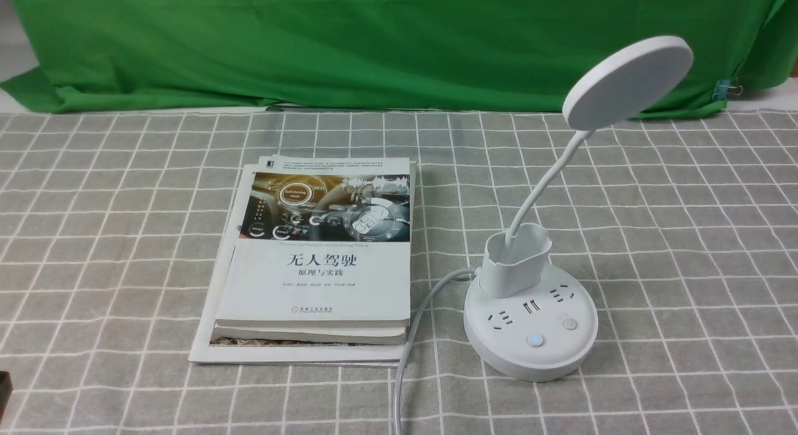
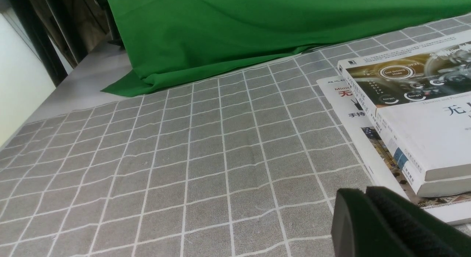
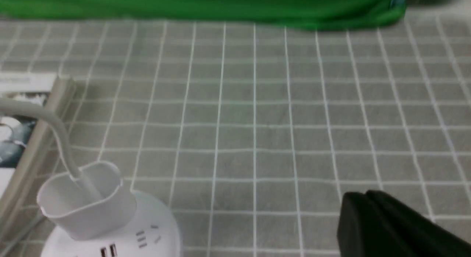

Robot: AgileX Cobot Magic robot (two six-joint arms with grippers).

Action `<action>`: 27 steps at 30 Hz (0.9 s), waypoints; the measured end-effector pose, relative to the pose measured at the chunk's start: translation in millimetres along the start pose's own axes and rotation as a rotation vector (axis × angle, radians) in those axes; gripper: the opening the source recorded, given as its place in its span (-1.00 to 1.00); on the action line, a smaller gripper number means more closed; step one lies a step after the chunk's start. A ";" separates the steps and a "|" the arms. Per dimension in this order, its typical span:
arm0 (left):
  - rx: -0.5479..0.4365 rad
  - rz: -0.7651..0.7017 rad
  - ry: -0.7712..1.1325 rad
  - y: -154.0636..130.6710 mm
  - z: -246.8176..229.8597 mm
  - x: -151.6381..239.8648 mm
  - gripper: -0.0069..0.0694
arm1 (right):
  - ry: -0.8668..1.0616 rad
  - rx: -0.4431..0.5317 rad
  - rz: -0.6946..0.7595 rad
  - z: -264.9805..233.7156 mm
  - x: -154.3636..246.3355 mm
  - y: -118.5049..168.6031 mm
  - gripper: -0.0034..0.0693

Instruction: Turn off the desk lamp on the grey coffee tablecloth by hand.

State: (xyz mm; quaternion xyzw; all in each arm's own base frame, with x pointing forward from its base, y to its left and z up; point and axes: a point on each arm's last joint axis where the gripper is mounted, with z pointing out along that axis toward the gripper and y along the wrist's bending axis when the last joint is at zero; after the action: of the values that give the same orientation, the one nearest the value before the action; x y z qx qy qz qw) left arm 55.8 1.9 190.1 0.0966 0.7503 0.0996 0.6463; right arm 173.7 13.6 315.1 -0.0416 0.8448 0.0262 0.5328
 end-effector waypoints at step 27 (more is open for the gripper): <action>-0.001 0.000 -0.002 0.0 -0.1 -0.1 -0.77 | -0.207 0.012 0.001 -43.7 164.6 3.3 -0.80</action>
State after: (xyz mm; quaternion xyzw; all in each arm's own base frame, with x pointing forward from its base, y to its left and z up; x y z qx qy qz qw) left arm 55.7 1.9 190.3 0.0966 0.7496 0.0998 0.6471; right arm 63.5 6.0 185.4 -0.0351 0.7853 0.0254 0.6176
